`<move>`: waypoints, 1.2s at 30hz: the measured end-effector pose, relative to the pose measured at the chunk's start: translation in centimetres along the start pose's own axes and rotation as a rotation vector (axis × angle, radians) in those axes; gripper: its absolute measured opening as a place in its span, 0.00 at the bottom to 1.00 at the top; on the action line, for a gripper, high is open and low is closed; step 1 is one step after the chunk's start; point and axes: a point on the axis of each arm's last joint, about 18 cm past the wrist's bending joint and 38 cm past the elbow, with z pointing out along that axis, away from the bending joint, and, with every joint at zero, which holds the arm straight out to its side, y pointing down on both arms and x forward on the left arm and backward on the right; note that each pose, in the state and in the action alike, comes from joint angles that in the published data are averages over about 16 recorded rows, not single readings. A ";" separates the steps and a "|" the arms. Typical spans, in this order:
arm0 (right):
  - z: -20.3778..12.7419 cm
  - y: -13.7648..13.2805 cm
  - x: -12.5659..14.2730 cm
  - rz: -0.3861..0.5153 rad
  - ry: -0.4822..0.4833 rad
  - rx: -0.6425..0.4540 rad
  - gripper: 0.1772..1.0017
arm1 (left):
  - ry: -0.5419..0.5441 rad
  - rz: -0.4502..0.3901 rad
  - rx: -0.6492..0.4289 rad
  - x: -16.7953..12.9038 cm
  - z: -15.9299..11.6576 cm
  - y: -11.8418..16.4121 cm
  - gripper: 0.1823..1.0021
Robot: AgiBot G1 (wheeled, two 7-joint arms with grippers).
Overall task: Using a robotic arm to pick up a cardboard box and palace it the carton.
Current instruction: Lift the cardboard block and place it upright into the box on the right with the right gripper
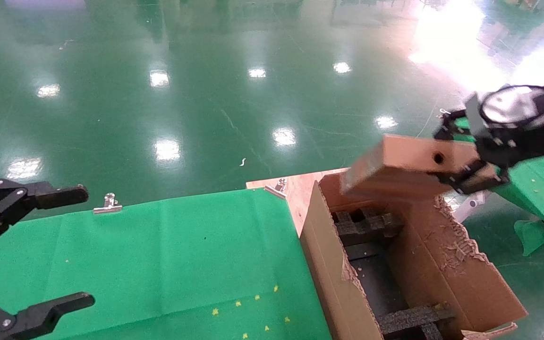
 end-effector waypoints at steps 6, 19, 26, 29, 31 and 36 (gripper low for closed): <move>-0.8 2.6 -2.0 0.070 -0.020 -0.050 0.16 | 0.000 0.000 0.000 0.0 0.0 0.0 1.00; -0.9 4.3 -3.3 0.167 -0.030 -0.072 0.15 | 0.000 -0.001 0.000 0.0 0.0 0.0 1.00; -0.1 5.6 -4.3 0.342 -0.025 -0.055 0.15 | 0.000 -0.001 0.000 0.0 0.0 0.0 1.00; 0.2 6.4 -4.9 0.446 -0.021 -0.058 0.15 | 0.000 -0.001 0.000 0.0 0.0 0.0 1.00; 0.4 7.1 -5.3 0.524 -0.014 -0.064 0.15 | 0.000 -0.001 0.000 0.0 0.0 0.0 1.00; 0.8 8.8 -6.1 0.723 0.022 -0.085 0.15 | 0.000 -0.001 0.000 0.0 0.0 0.0 1.00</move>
